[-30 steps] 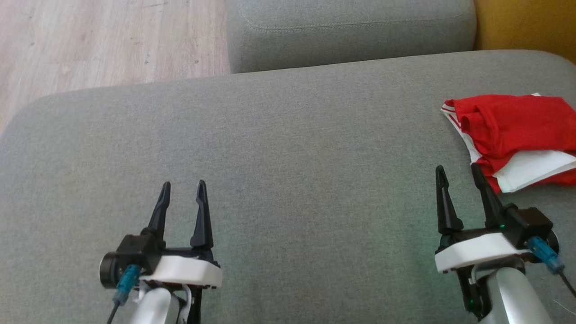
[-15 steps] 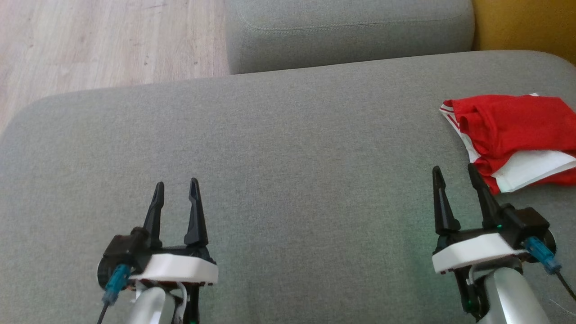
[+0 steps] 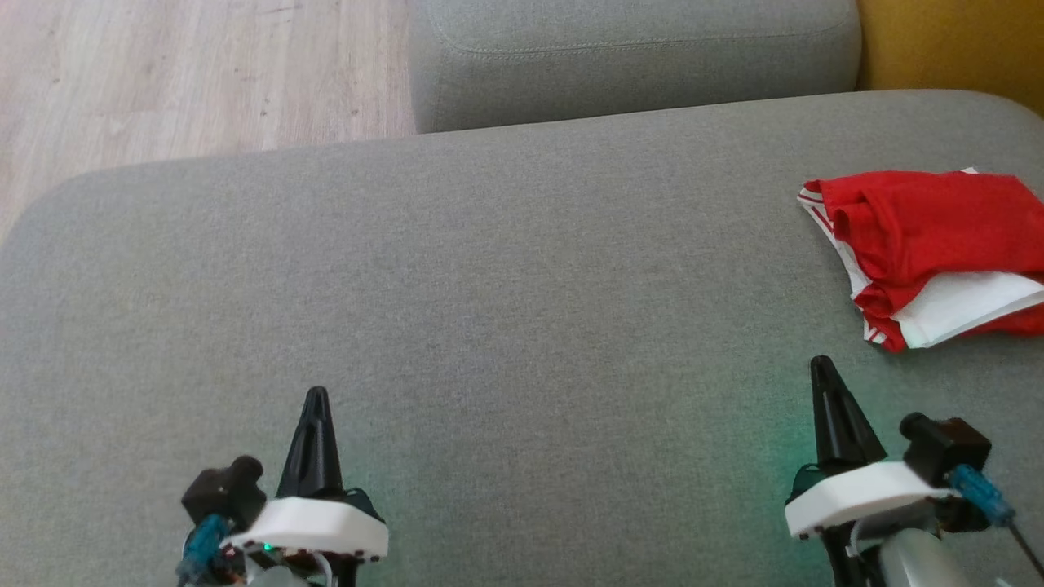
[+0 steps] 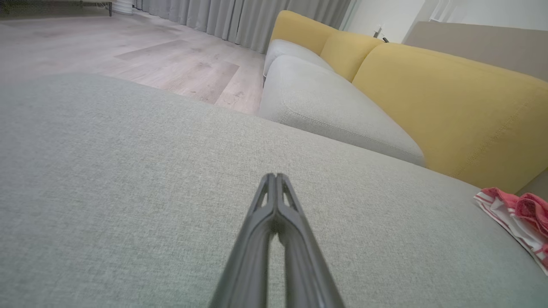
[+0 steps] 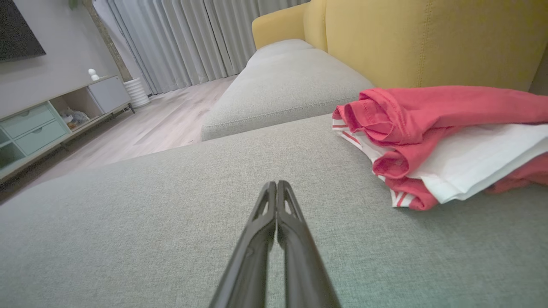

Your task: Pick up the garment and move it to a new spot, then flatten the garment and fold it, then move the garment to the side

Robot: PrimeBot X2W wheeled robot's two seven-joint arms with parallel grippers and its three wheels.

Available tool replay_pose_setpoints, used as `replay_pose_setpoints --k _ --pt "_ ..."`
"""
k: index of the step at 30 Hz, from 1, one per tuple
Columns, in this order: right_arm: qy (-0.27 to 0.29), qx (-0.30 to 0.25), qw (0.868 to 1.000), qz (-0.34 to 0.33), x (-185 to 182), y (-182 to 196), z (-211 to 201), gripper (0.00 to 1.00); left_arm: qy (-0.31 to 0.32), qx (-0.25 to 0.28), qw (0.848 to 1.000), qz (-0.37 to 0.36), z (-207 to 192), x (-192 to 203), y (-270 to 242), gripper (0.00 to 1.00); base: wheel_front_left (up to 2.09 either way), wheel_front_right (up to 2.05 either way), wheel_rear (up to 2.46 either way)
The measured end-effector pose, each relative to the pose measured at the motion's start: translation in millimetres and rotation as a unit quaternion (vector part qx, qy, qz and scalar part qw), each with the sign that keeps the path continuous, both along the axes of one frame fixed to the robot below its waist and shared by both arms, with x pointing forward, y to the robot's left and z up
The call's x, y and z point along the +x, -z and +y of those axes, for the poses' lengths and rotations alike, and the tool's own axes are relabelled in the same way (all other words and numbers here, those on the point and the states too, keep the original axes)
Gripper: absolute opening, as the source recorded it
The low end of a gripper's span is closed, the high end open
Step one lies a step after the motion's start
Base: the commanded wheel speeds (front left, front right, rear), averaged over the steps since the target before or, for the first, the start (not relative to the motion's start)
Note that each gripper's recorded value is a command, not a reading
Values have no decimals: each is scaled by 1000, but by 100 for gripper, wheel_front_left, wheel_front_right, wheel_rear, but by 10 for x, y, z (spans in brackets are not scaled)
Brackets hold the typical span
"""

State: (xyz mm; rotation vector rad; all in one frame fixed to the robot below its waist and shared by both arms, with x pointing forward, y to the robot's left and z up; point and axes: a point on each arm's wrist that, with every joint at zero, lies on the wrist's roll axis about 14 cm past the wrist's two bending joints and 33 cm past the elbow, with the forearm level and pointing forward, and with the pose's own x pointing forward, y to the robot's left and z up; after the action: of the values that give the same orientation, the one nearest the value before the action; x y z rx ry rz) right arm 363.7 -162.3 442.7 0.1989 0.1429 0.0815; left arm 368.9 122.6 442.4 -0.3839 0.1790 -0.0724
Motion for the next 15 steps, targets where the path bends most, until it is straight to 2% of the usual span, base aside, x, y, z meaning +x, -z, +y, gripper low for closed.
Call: replay_pose_setpoints --k 15 --pt "34 82 996 12 14 -16 -92 0 -26 -71 997 20 102 15 8 0 0 0 0"
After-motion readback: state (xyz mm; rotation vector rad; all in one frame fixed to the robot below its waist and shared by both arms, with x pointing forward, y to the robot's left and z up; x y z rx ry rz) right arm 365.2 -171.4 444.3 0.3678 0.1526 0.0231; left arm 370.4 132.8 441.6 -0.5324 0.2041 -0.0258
